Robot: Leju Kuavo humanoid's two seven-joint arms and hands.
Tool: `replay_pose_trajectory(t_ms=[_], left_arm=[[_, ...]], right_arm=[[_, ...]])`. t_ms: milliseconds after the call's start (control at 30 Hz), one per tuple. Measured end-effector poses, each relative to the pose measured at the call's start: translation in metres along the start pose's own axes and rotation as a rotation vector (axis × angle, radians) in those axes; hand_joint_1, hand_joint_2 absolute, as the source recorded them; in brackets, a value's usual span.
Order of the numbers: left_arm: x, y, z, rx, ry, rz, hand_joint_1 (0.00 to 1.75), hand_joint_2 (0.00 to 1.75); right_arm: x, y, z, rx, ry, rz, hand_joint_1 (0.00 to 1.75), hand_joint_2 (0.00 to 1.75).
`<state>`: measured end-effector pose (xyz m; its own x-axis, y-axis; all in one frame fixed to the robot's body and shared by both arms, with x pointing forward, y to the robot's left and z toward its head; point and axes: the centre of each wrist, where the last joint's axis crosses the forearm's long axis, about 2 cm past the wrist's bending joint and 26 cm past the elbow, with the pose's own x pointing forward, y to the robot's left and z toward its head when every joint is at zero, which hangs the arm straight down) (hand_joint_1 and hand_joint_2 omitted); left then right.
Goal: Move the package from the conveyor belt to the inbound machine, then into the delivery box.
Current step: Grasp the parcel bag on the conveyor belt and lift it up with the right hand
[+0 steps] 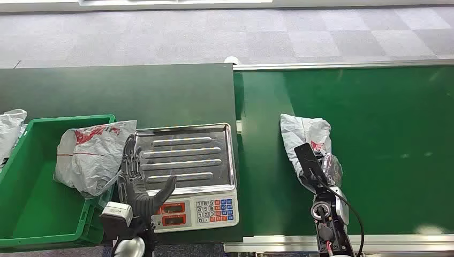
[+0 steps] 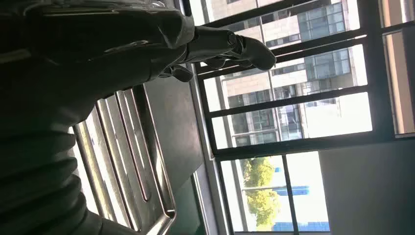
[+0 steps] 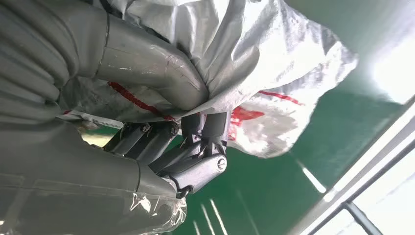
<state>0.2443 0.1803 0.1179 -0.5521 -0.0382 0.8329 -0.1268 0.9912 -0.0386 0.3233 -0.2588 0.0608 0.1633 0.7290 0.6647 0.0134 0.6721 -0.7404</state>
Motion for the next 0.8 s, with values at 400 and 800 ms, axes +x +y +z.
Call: replay_pose_trajectory(t_ms=[400, 800], left_arm=[[0.017, 0.029, -0.007, 0.150, -0.137, -0.130, 0.00, 1.75], [0.023, 0.038, -0.011, 0.173, -0.167, -0.149, 0.00, 1.75]], right_arm=[[0.067, 0.003, 0.030, -0.190, -0.370, 0.072, 1.75, 1.75], [0.094, -0.003, 0.044, -0.249, -0.491, 0.047, 1.75, 1.75]])
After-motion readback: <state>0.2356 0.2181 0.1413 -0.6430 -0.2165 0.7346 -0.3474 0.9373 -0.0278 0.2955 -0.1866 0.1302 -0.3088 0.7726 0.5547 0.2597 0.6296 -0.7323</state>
